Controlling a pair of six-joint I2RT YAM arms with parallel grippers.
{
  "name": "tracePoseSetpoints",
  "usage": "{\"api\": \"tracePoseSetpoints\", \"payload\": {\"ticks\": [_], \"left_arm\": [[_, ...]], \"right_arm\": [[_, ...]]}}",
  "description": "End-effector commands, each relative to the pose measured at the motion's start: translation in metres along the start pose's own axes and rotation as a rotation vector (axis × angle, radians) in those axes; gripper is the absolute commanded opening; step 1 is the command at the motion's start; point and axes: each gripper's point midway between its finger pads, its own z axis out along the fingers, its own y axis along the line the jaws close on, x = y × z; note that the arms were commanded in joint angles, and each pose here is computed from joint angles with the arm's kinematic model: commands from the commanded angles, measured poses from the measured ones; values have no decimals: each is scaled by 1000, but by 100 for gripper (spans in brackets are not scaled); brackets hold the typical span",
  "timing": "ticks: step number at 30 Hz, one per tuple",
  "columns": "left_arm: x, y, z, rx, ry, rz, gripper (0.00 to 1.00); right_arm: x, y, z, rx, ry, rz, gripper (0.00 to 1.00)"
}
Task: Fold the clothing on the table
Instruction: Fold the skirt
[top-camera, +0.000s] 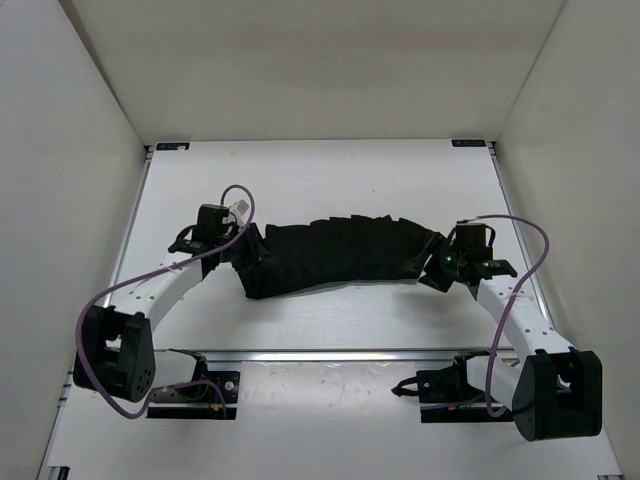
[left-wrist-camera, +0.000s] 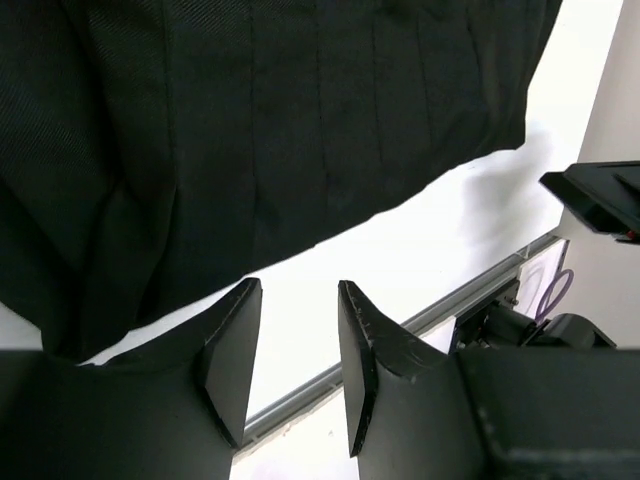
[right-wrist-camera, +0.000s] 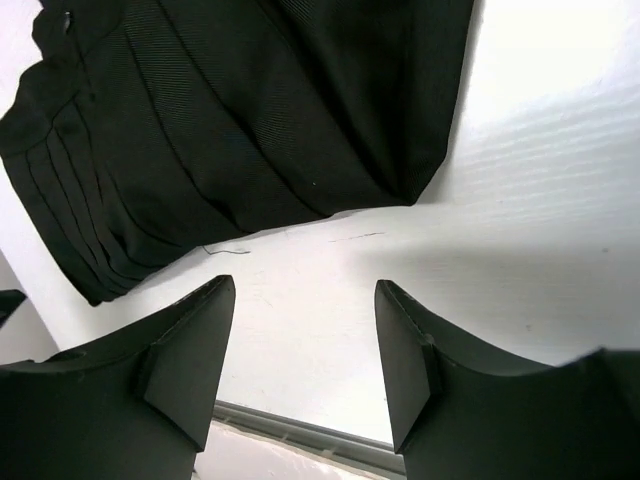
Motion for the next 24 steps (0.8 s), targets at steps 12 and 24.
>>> {"api": "tracePoseSetpoints", "payload": {"ticks": [12, 24], "left_arm": [[5, 24, 52, -101, 83, 31, 46], [27, 78, 32, -260, 89, 63, 46]], "right_arm": [[-8, -13, 51, -39, -66, 255, 57], [-22, -4, 94, -37, -48, 256, 19]]}}
